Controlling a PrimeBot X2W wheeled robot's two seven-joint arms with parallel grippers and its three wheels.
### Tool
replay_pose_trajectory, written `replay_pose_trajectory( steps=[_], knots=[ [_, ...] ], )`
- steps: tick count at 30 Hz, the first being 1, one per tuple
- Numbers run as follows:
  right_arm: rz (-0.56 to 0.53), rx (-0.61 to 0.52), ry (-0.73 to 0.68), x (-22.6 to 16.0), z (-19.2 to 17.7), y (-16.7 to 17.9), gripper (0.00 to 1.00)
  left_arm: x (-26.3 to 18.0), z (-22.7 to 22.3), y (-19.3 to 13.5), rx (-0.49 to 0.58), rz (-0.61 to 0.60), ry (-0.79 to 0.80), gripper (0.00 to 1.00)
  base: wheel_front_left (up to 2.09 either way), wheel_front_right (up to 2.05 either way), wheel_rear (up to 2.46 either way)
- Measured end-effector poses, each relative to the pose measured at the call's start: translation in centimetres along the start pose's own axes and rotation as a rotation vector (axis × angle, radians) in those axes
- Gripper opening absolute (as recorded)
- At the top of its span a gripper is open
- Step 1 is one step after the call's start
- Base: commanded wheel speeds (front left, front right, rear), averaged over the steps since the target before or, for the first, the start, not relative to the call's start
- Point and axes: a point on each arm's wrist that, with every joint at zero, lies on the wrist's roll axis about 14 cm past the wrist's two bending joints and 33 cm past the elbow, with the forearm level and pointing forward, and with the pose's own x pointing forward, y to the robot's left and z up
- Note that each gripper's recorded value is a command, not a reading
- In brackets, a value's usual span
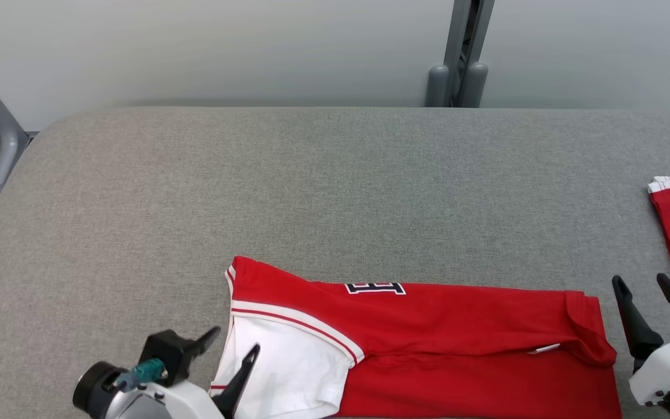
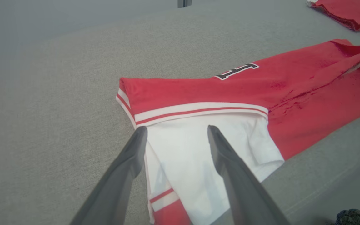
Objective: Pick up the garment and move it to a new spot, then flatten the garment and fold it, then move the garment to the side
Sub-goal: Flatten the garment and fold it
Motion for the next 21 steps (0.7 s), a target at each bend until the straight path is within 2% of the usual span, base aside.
replay_pose_trajectory(
  steps=[5,8,10,12,17,21],
  knots=[
    [-0.022,0.012,-0.062,0.0,1.6,0.4,1.0,0.8,3.4,0.8,-0.042,0.053,-0.143,1.0,0.0,0.0,0.0],
    [-0.025,0.0,-0.187,0.2,4.7,0.9,1.0,1.1,7.1,2.4,-0.084,0.126,-0.318,1.0,0.0,0.0,0.0],
    [-0.02,-0.004,-0.245,0.1,5.9,1.4,1.0,1.1,9.1,2.7,-0.149,0.145,-0.429,1.0,0.0,0.0,0.0],
    [-0.02,-0.003,-0.302,-0.1,6.9,1.7,1.0,1.3,10.0,1.9,-0.216,0.109,-0.505,1.0,0.0,0.0,0.0],
    [-0.03,-0.001,-0.402,-0.7,8.0,2.4,1.0,1.7,9.4,2.5,-0.234,0.142,-0.556,1.0,0.0,0.0,0.0],
    [-0.046,0.02,-0.394,-0.9,6.5,2.5,1.0,1.7,9.7,3.4,-0.202,0.176,-0.58,1.0,0.0,0.0,0.0]
  ],
)
